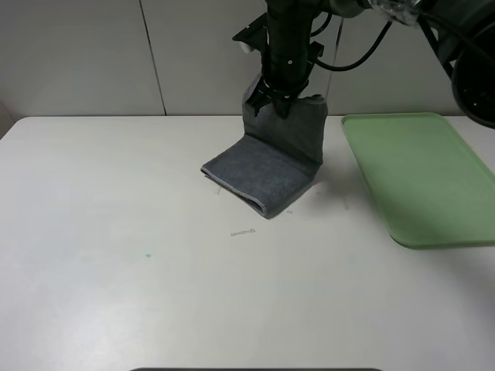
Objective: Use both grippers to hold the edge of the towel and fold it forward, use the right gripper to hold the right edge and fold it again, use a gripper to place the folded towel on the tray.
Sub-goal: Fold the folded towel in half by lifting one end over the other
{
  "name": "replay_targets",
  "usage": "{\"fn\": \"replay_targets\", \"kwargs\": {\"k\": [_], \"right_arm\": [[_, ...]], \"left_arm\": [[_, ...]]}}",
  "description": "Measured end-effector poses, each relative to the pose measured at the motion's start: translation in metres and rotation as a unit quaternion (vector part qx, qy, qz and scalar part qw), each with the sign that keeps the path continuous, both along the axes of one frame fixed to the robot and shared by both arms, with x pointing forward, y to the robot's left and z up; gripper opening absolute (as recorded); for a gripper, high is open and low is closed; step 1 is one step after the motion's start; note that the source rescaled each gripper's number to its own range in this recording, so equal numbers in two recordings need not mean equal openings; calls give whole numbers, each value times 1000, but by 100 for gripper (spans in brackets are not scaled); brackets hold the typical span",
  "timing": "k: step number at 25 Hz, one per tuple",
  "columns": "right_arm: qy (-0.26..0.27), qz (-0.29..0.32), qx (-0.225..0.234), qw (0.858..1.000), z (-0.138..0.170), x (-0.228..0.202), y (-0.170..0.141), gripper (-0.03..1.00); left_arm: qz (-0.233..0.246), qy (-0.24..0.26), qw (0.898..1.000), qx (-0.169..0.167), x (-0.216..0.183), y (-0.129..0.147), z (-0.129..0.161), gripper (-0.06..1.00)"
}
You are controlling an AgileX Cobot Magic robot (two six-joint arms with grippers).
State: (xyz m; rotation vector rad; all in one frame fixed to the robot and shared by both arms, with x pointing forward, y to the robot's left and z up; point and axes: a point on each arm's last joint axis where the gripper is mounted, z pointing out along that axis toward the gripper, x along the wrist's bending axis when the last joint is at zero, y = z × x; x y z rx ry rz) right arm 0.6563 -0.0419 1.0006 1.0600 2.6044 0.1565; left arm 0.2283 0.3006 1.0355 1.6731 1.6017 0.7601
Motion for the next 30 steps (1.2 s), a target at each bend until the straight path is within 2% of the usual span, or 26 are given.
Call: {"fn": "replay_targets", "kwargs": {"k": [16, 30], "right_arm": [[17, 49, -3, 999, -13, -34, 49, 8], [26, 52, 3, 998, -16, -36, 53, 8]], "left_arm": [[0, 0, 1000, 0, 0, 0, 0, 94], [0, 0, 1000, 0, 0, 0, 0, 94]]}}
